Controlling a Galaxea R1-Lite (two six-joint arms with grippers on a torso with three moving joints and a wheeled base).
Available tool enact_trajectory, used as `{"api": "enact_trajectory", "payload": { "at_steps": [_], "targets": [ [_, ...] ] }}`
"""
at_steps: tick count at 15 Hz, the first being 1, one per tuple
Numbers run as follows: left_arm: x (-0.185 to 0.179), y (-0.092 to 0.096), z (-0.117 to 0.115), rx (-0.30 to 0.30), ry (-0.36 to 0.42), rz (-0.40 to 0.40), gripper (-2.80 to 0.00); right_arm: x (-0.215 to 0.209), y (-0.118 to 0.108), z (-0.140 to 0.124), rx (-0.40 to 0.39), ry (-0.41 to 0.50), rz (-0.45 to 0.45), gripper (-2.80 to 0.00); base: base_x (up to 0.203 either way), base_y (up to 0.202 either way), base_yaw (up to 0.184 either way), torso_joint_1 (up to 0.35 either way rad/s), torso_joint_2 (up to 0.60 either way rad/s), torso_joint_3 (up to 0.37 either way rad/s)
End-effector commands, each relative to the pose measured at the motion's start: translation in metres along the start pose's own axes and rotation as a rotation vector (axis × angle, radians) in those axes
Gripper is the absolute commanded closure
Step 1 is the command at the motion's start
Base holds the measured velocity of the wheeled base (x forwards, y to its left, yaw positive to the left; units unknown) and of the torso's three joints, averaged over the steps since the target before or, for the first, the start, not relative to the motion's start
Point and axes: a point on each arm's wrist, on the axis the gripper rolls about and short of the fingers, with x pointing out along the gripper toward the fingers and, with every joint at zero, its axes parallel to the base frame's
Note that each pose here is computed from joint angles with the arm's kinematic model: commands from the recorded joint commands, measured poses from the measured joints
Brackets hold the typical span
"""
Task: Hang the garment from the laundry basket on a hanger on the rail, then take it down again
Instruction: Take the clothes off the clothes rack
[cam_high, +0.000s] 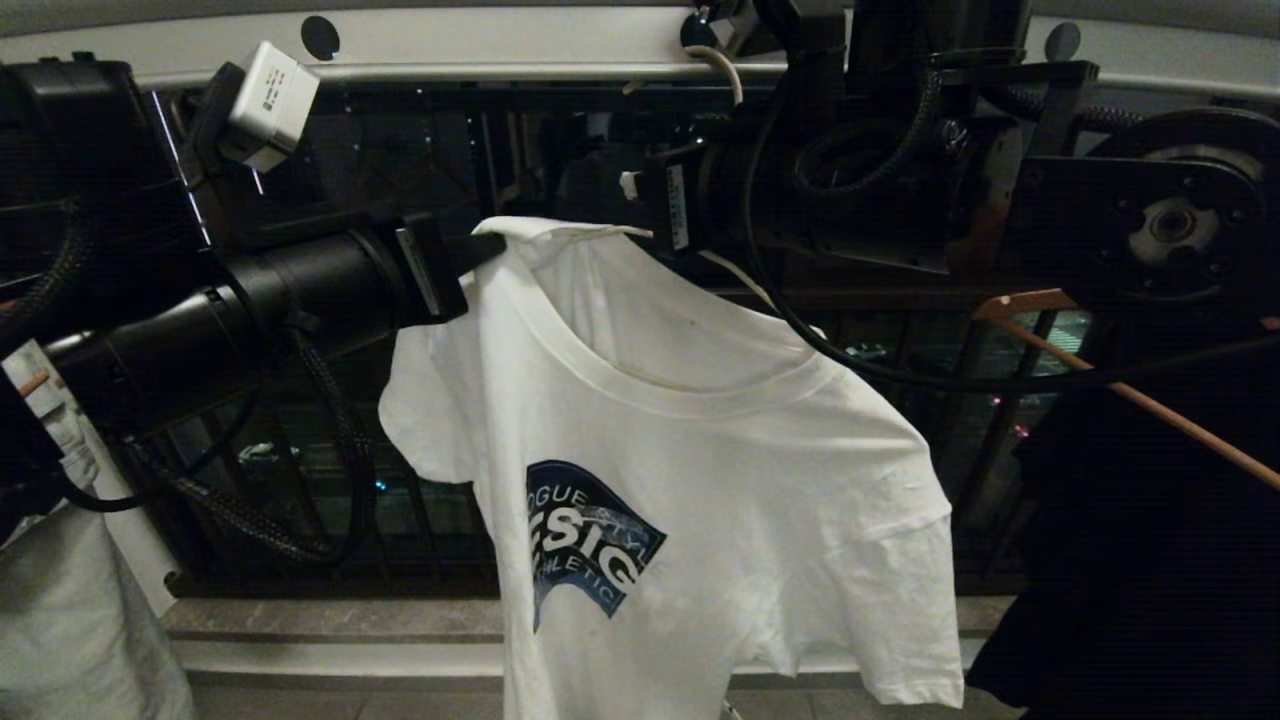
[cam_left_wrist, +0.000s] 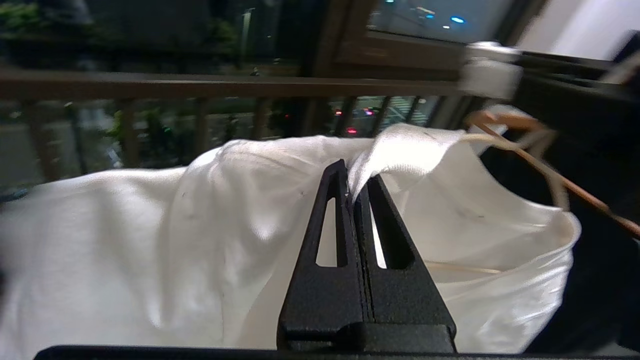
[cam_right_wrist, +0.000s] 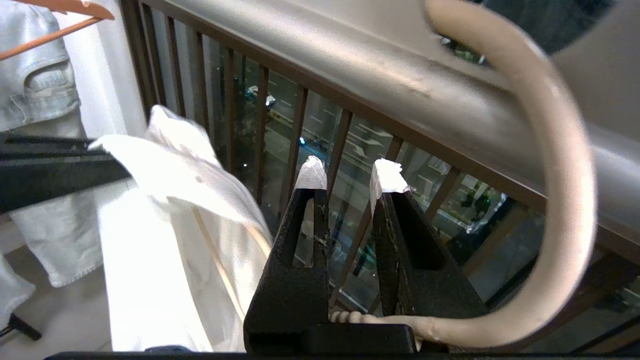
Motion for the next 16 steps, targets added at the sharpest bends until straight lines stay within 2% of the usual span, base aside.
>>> {"api": "enact_trajectory", "payload": {
  "at_steps": [1, 7, 15, 16],
  "targets": [
    [-0.001, 0.007, 0.001, -0.003, -0.006, 0.024, 0.00, -0.001, -0.001, 0.001, 0.000, -0.005, -0.003, 0.00, 0.000, 0.000, 0.000, 0.000, 0.00, 0.000],
    [0.000, 0.017, -0.007, -0.007, 0.025, 0.061, 0.00, -0.003, -0.003, 0.003, -0.001, -0.006, -0.008, 0.00, 0.000, 0.000, 0.000, 0.000, 0.00, 0.000],
    [0.000, 0.016, -0.006, -0.001, 0.024, 0.053, 0.00, -0.003, -0.003, 0.002, -0.002, -0.002, -0.007, 0.00, 0.000, 0.000, 0.000, 0.000, 0.00, 0.000],
    [0.000, 0.016, -0.006, -0.001, 0.024, 0.053, -2.80, -0.003, -0.003, 0.002, -0.002, -0.002, -0.007, 0.00, 0.000, 0.000, 0.000, 0.000, 0.00, 0.000]
  ]
}}
